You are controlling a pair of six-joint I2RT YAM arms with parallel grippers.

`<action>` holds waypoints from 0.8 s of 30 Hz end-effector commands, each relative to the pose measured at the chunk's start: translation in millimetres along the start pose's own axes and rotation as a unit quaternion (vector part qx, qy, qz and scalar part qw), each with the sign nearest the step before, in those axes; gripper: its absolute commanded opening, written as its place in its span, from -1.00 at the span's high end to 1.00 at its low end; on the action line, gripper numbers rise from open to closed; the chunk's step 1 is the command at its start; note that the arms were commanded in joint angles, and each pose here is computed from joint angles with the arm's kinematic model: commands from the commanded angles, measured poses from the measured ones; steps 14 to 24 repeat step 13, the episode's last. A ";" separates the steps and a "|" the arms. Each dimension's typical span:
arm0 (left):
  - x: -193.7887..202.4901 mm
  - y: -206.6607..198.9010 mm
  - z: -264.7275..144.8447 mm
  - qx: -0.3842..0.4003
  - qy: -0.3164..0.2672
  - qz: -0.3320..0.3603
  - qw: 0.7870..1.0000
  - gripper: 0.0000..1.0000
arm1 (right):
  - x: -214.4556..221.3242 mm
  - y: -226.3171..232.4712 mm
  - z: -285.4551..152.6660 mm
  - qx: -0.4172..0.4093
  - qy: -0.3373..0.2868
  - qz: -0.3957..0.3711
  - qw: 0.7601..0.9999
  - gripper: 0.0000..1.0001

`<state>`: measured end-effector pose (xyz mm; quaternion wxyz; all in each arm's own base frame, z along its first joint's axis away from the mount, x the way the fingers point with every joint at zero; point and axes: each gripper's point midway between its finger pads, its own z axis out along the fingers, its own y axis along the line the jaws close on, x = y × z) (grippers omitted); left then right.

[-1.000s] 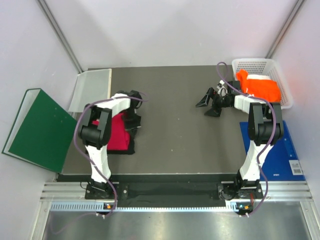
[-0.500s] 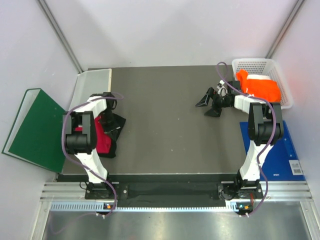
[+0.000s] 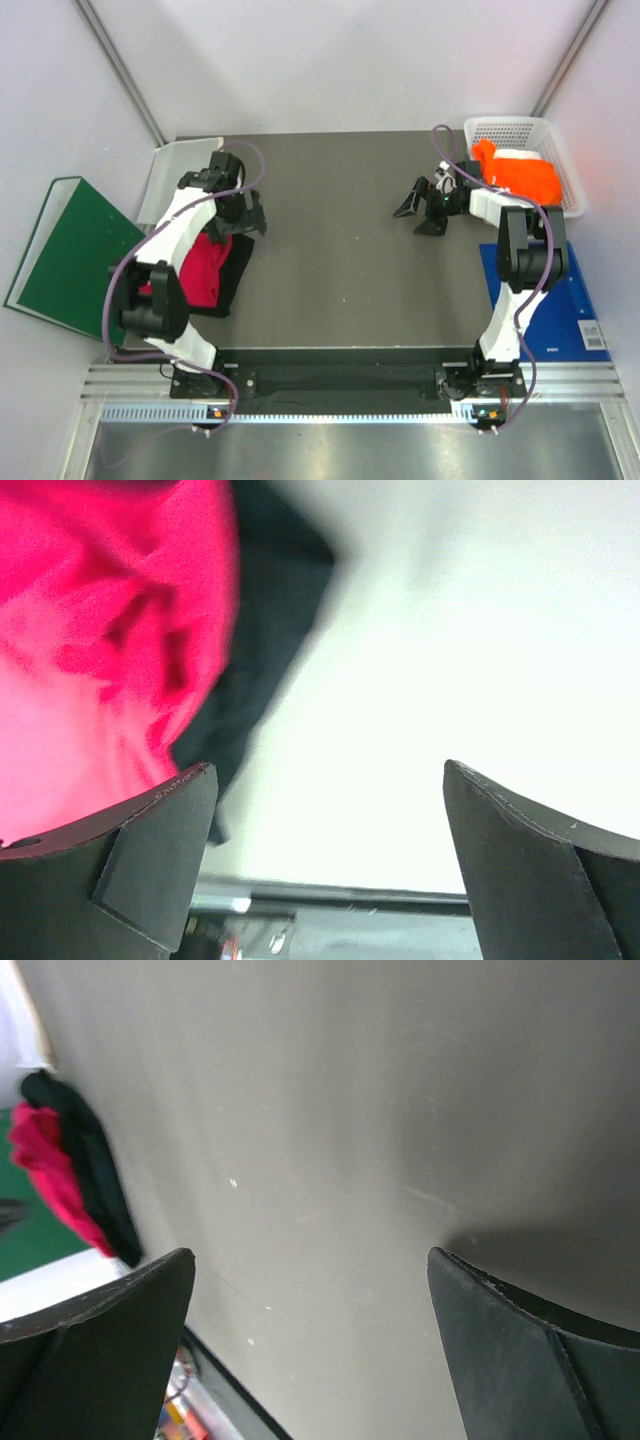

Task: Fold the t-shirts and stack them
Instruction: Put the neatly folded tshirt into the corner of the board with the left arm

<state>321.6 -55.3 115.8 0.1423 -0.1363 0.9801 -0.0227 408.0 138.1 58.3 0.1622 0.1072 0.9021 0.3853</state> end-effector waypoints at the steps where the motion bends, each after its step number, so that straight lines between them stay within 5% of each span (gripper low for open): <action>1: -40.2 -51.9 -42.4 0.107 -0.114 0.035 0.987 -0.98 | -32.9 18.3 -36.6 0.048 -0.065 -0.089 0.993 -0.99; 6: -54.7 -97.7 -33.1 0.159 -0.108 0.055 0.980 -0.98 | -38.8 20.6 -60.7 0.102 -0.099 -0.137 0.980 -0.99; 13: -71.8 -147.7 27.2 0.130 -0.046 0.127 0.982 -0.98 | -40.7 18.7 -87.4 0.167 -0.136 -0.181 0.960 -0.99; 24: -71.8 -147.7 27.2 0.130 -0.046 0.127 0.982 -0.98 | -40.7 18.7 -87.4 0.167 -0.136 -0.181 0.960 -0.99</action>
